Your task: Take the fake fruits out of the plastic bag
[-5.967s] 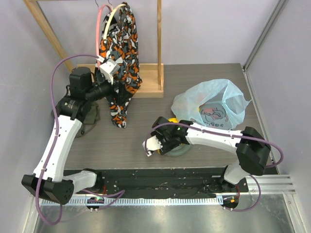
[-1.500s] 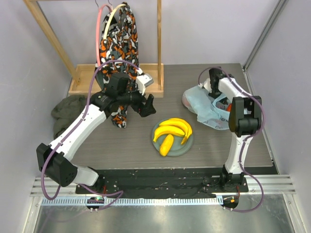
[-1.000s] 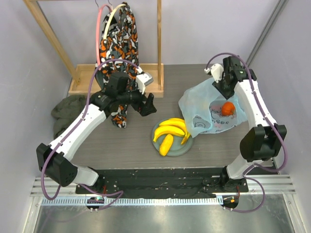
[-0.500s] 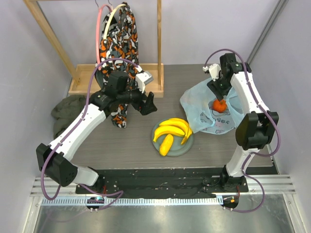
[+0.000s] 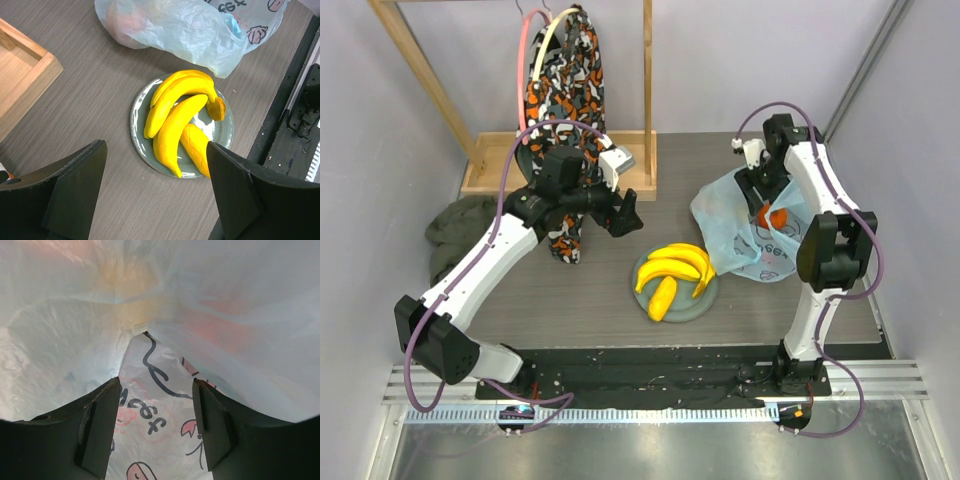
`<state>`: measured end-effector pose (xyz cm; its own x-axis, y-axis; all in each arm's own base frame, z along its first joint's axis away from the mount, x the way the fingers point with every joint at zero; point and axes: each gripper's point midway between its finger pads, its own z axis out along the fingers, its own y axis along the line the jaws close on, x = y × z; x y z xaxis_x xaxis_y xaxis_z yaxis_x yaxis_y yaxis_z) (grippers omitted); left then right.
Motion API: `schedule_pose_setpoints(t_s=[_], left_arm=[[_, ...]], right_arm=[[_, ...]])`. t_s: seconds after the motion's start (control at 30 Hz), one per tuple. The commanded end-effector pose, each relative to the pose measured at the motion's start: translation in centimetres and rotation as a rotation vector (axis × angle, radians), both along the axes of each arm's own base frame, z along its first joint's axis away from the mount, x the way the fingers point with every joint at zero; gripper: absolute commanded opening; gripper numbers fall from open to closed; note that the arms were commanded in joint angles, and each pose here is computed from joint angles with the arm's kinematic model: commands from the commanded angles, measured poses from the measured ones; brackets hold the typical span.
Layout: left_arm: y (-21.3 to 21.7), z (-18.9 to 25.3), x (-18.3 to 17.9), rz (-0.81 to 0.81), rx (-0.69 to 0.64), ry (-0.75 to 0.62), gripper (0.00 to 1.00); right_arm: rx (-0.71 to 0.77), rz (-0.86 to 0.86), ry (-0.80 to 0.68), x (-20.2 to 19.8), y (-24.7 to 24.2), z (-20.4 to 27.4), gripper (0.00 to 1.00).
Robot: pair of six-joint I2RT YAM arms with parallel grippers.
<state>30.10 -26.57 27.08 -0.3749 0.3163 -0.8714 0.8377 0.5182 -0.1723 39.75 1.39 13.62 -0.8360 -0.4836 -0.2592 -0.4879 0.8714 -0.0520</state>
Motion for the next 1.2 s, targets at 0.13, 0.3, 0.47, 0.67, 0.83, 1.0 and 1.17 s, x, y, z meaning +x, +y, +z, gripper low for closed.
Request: schedule_pose_setpoints(t_s=[0.13, 0.3, 0.47, 0.67, 0.83, 1.0, 1.17], left_arm=[[-0.3, 0.5, 0.9, 0.000, -0.016, -0.025, 0.85], [-0.4, -0.2, 1.0, -0.005, -0.007, -0.005, 0.86], [-1.0, -0.9, 1.3, -0.015, -0.007, 0.025, 0.85], [-1.1, -1.5, 2.0, -0.008, 0.009, 0.038, 0.85], [-1.1, -1.9, 2.0, -0.004, 0.020, 0.050, 0.85], [-1.1, -1.7, 2.3, -0.001, 0.019, 0.047, 0.85], [-1.4, -1.3, 2.5, -0.008, 0.012, 0.036, 0.85]], right_arm=[[-0.120, -0.040, 0.007, 0.4, -2.5, -0.9, 0.69], [-0.149, -0.161, -0.001, 1.9, -6.2, -2.8, 0.80], [-0.101, -0.197, -0.035, 4.7, -7.8, -2.6, 0.84], [-0.026, -0.148, 0.007, 5.8, -6.8, -5.6, 1.00], [-0.041, -0.142, 0.032, 6.2, -7.1, -7.8, 1.00], [-0.058, -0.128, -0.023, 6.9, -7.5, -7.6, 0.85], [-0.065, -0.123, -0.110, 7.4, -8.2, -5.2, 0.56]])
